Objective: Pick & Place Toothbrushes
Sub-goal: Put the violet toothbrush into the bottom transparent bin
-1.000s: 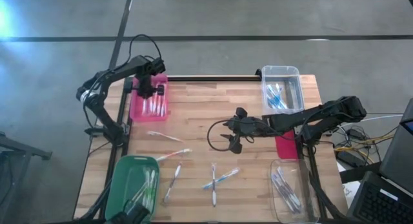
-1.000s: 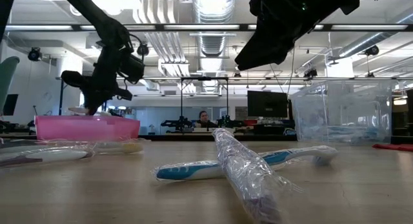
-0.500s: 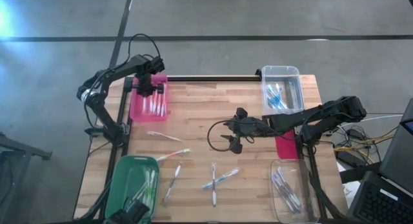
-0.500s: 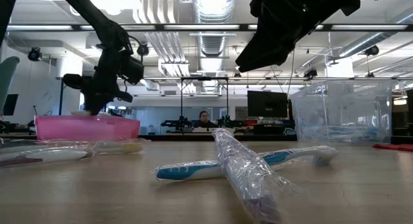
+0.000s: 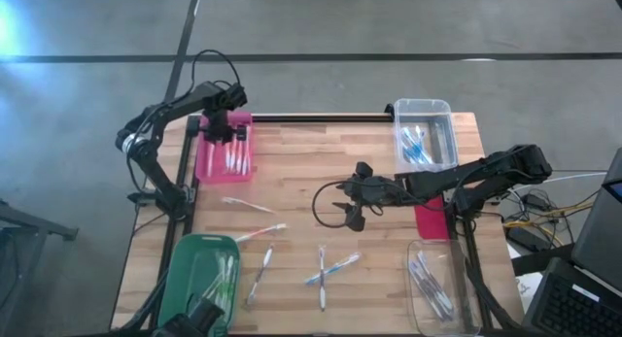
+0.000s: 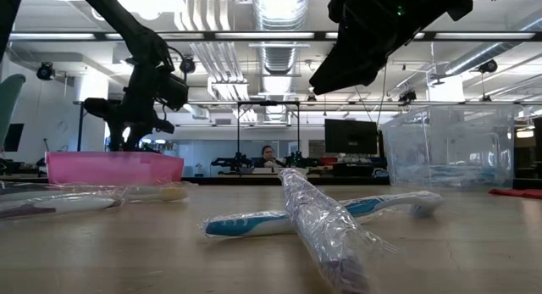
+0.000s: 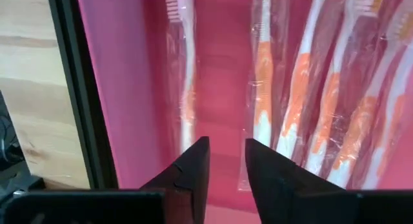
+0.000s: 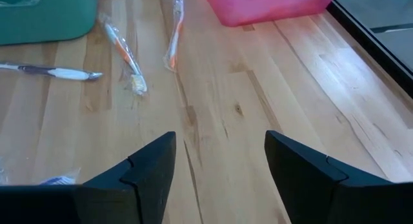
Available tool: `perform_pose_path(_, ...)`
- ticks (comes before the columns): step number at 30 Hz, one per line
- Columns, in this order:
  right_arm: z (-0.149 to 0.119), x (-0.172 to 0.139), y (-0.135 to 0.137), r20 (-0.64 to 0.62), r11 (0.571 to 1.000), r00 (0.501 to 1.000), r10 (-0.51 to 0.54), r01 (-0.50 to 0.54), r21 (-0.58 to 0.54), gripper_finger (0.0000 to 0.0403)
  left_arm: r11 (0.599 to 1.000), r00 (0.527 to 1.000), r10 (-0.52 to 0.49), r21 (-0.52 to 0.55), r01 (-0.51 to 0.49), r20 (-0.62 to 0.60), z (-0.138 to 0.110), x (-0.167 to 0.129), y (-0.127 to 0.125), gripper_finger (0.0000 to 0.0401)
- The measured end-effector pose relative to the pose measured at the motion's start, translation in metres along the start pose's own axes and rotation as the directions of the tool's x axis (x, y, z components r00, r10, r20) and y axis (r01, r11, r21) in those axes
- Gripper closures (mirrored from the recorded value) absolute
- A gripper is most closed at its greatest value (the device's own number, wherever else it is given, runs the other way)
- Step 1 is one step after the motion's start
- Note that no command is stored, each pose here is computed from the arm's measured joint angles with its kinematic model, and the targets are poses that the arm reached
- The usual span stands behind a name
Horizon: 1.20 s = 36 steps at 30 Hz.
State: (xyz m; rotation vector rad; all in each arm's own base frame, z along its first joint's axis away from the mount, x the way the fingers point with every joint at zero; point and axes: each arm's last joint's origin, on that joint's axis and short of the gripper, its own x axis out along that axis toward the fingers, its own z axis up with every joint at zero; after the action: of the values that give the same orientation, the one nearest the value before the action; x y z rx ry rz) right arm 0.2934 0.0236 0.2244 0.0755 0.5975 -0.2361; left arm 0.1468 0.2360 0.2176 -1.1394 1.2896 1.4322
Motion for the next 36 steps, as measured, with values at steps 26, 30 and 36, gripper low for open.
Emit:
perform_pose_path(26, 0.000, 0.000, 0.000, 0.001, 1.000, 1.000, -0.002, 0.002, -0.008, 0.0140, 0.882, 0.887, -0.421, 0.313, 0.352, 0.188, -0.046, -0.108, -0.014, 0.0291)
perform_pose_path(30, 0.000, 0.000, 0.000, 0.004, 1.000, 1.000, -0.001, 0.001, -0.007, 0.0142, 0.823, 0.823, -0.519, 0.394, 0.409, 0.230, -0.070, -0.127, -0.020, 0.0294)
perform_pose_path(36, 0.001, 0.000, 0.000, 0.006, 1.000, 1.000, -0.001, 0.001, -0.006, 0.0162, 0.709, 0.724, -0.649, 0.529, 0.466, 0.232, -0.105, -0.148, -0.031, 0.0295)
